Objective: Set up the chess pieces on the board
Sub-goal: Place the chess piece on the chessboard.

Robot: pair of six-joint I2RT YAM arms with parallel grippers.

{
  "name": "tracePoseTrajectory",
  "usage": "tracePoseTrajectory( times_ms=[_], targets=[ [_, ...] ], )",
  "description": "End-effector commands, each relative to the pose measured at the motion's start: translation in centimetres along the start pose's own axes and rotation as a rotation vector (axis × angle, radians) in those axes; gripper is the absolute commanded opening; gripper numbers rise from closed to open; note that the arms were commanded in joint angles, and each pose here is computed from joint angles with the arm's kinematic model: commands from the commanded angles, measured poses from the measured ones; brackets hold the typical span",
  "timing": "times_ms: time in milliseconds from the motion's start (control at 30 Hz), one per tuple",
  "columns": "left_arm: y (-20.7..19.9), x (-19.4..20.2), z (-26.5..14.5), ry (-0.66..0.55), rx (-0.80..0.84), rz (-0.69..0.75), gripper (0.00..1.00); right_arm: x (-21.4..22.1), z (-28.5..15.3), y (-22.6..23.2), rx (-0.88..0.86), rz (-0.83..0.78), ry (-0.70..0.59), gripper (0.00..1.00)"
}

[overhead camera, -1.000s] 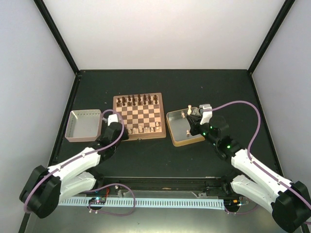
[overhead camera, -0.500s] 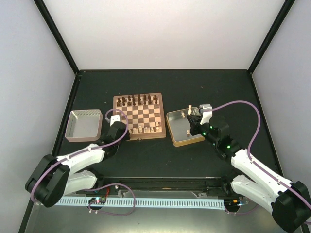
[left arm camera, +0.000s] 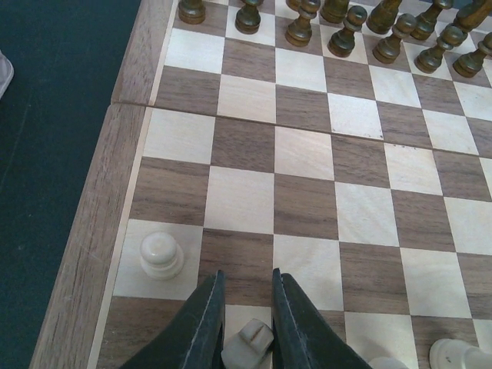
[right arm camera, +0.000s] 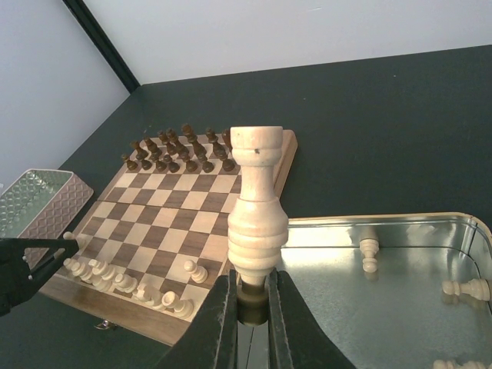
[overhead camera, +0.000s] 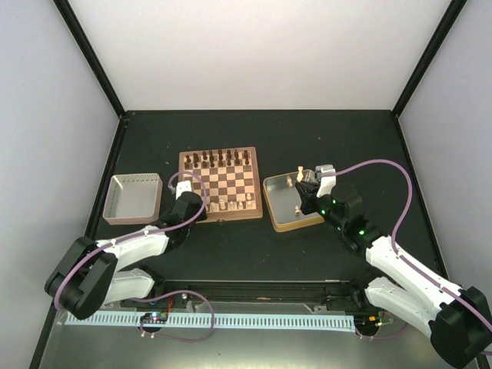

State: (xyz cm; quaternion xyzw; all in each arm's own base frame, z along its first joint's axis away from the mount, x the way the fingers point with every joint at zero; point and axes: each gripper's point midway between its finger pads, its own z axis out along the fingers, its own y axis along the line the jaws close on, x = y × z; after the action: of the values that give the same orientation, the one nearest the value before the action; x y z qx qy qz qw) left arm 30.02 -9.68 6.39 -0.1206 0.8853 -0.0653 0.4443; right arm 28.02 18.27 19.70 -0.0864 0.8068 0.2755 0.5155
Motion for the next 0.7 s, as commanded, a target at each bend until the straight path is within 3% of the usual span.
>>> tracePoseTrajectory(
  times_ms=[0,133,433,667],
  targets=[
    [0.1,-1.1,0.2,-0.055,-0.007,-0.003,0.17,-0.8,0.0,0.0,0.001,-0.014,-0.024,0.07],
    [0.2,-1.1,0.3,-0.058,-0.019,-0.012,0.19,-0.9,0.0,0.1,-0.001,-0.015,-0.024,0.07],
    [0.7,-1.3,-0.4,-0.071,-0.02,-0.037,0.36,-1.0,0.0,0.2,-0.006,-0.011,-0.027,0.07],
    [-0.4,-3.5,-2.9,-0.084,0.036,-0.088,0.44,-1.5,-0.4,0.4,-0.009,-0.007,-0.035,0.07]
  ],
)
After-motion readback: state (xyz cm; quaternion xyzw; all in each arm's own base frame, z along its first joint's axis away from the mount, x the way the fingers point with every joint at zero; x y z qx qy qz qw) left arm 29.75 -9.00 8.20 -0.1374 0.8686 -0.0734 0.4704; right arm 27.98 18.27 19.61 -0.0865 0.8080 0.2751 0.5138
